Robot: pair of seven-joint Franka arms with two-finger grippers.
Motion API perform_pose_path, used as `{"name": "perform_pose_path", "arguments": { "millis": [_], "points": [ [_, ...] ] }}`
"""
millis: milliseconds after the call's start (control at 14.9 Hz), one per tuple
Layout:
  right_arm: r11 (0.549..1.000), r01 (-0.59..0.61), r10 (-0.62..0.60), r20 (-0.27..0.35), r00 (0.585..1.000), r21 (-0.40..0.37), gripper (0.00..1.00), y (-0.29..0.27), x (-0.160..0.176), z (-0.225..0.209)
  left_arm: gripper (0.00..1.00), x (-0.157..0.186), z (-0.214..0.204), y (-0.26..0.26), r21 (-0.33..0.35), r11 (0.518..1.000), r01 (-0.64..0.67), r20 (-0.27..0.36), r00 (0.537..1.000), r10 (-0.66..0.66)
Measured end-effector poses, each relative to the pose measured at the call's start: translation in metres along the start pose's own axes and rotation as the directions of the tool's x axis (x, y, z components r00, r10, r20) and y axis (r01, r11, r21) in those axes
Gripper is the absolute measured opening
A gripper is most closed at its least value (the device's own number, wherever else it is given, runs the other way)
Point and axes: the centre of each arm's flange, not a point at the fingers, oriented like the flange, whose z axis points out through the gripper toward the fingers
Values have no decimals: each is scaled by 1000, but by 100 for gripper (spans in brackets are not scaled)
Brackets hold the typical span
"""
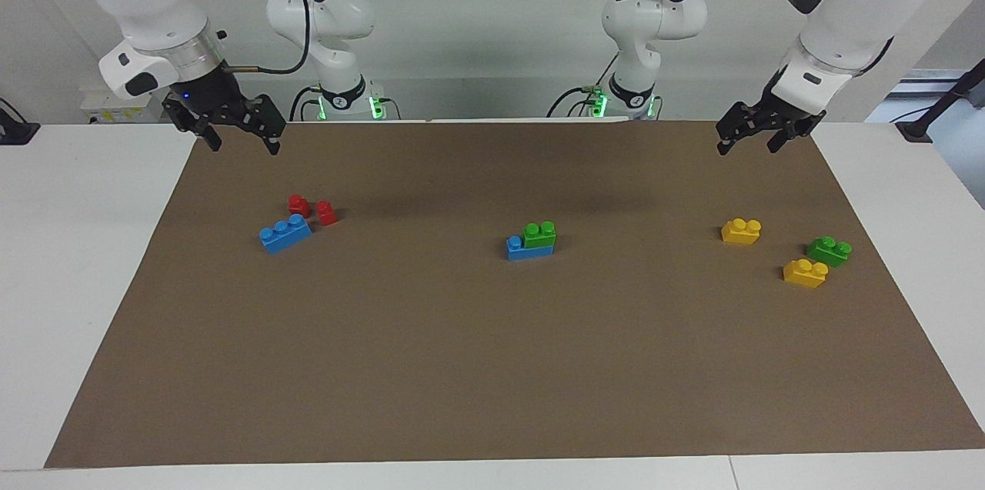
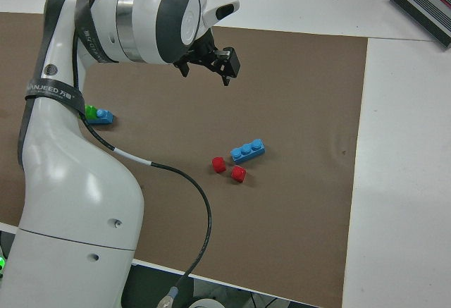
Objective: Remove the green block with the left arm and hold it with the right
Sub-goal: 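Move both grippers toward the joined green and blue bricks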
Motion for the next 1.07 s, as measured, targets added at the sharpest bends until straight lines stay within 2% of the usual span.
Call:
{"name": "perform_pose_path", "arguments": {
  "millis": [403,470,604,671,805,940,1074],
  "points": [
    [1000,-16,16,6,1000,-1,100,0,0,3,100,0,0,0,0,1000,0,-1,1000,0],
    [998,-56,56,6,998,-1,100,-1,0,6,100,0,0,0,0,1000,5,-1,1000,-5],
    [977,-211,211,-18,977,18,100,-10,2,15,100,1,-1,1,-1,996,84,-6,996,-84],
    [951,-306,307,-20,952,32,100,-21,1,20,100,1,-1,4,-2,988,153,-12,988,-153],
    [874,-484,485,-1,875,48,100,-59,-4,33,100,3,0,17,-14,955,295,-36,955,-295],
    [752,-654,651,55,757,82,100,-99,-10,48,100,2,10,48,-39,900,434,-61,898,-436],
    [604,-792,778,146,611,95,100,-125,-7,71,100,-9,30,91,-67,816,574,-68,814,-577]
  ]
}}
